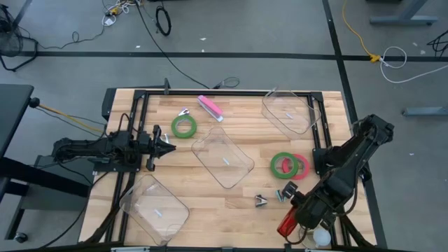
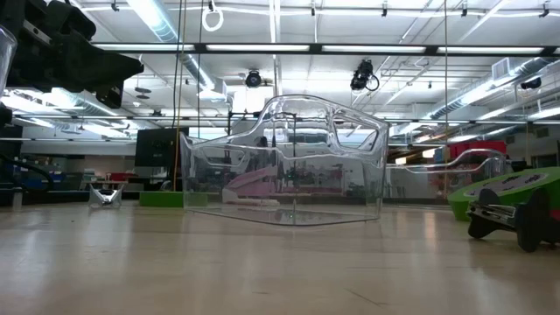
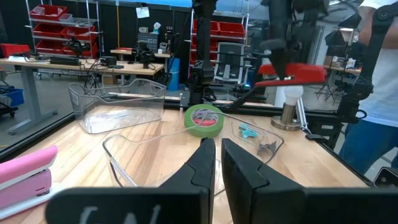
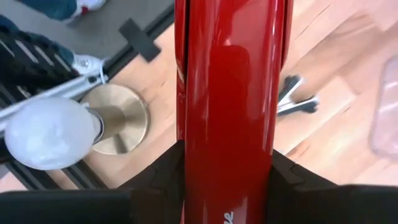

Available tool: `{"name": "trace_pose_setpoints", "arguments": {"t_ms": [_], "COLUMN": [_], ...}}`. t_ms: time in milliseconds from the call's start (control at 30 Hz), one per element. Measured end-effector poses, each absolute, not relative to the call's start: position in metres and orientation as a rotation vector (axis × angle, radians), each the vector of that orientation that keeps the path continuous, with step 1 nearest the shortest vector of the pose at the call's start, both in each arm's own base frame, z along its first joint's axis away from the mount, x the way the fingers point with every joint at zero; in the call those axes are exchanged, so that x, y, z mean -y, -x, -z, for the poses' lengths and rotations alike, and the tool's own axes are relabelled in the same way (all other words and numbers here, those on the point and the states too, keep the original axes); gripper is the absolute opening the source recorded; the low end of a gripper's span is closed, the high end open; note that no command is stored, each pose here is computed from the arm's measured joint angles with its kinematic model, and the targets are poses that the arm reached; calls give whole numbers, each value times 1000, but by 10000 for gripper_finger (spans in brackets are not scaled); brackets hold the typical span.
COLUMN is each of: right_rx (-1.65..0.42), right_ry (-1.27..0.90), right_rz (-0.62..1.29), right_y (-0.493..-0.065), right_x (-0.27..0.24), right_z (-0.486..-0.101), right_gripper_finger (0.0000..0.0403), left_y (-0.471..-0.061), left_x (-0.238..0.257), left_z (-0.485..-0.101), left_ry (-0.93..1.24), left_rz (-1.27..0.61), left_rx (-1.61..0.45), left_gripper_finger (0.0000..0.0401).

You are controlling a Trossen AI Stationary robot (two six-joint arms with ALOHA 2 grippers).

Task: Pick and place Stapler, Stapler remover, tape
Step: Put the red stapler into the middle transparent bin

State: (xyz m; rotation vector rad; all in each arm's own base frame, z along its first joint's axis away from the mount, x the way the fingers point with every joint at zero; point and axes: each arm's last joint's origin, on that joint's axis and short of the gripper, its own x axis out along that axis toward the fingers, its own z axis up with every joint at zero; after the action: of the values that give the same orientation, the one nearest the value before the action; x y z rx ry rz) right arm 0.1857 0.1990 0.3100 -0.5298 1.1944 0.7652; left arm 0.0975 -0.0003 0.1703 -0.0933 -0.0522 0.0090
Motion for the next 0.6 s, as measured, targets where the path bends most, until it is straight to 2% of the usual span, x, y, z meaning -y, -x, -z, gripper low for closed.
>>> {"name": "trace_pose_setpoints", "arguments": {"t_ms": [333,600], "right_rx": [-1063,-1001], "right_ry": [497,515], "right_rz": [-749,-684], "right_y": [-202,-211], "right_x": [-187,-176], "right_z": [-353,-368], "right_gripper_finger": [141,141], "left_y": [-98,-98], "left_x": [0,0], "left_z": [-170,-170], "left_ry": [93,93], "left_rz": [-9,-9], "left_rx": [52,52], "left_gripper_finger": [30,30]}}
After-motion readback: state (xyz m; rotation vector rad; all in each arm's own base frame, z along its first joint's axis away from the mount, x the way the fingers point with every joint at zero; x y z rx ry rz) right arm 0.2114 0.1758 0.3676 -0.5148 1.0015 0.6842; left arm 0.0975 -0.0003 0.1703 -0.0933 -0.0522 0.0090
